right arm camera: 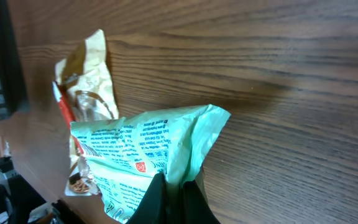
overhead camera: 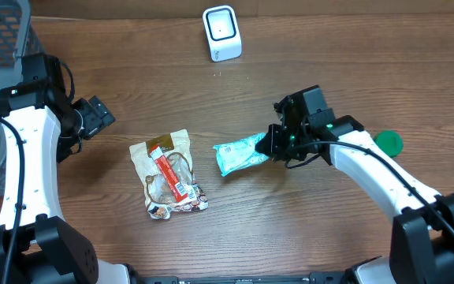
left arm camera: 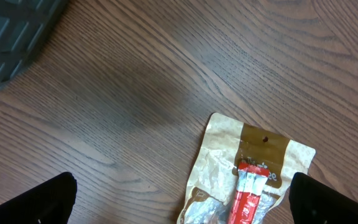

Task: Scan the item barcode
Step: 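Lift the teal pack with the right gripper toward the center, then bring the left gripper to the teal pack and grasp its end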

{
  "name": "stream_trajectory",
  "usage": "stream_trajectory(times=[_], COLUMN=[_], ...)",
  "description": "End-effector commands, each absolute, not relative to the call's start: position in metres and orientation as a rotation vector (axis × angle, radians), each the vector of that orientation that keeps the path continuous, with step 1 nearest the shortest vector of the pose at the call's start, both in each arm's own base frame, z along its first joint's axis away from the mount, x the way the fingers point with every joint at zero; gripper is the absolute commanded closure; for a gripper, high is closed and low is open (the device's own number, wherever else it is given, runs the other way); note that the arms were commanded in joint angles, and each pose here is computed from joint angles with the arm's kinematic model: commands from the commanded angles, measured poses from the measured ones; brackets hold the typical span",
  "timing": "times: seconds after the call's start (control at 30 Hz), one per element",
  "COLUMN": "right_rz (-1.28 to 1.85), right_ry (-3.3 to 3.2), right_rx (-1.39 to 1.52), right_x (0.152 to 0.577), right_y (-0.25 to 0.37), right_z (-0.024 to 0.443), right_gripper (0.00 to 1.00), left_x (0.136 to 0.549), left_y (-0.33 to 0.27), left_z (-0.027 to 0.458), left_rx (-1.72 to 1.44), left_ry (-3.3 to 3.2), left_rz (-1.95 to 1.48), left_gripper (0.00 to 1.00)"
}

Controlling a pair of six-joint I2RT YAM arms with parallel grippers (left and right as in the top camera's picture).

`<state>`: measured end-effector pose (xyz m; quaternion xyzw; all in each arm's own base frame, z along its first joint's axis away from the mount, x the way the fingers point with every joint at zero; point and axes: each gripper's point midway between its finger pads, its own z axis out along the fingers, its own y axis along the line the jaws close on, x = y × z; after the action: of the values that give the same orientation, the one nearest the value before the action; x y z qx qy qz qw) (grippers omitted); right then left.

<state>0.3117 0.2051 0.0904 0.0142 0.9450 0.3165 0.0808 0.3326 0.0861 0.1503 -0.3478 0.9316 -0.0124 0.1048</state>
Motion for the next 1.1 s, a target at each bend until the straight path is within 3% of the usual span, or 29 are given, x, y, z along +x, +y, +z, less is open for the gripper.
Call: stream_trajectory(times=[0.0,0.27,0.4,0.57,0.67,1.07], right_rz=[0.992,1.0,1.035,1.121,1.206,1.509], right_ry=[2.758,2.76,2.759,2.737,2.703,2.585], right_rx=[0.001,0.005,-0.005,-0.031,-0.069,-0.204], right_x=[0.319,0.318,0.316,0.314,0.313,0.302], right_y=[0.209,0.209,0.213,0.221,0.229,0.253], right_z=[0.113,0.113,0.116,0.123,0.131,0.163], right_gripper=[0.96,0.96,0.96,0.96,0.96,0.96], left_x=[0.338,0.338,0.357,0.352,0.346,0.327], left_y=[0.086,0.086,0.062,-0.021,-0.056,-0.17], left_z=[0.156,0.156,0.162,0.177,0.181,0.184], left_rx=[-0.983,-0.986,-1.024,-0.557,-0.309,0.221], left_ry=[2.739,2.738,2.674,2.775,2.788,2.79], left_rz=[-0.031,-0.032,-0.282,-0.8,-0.918,-0.999], left_gripper=[0.0,0.0,0.0,0.0,0.0,0.04])
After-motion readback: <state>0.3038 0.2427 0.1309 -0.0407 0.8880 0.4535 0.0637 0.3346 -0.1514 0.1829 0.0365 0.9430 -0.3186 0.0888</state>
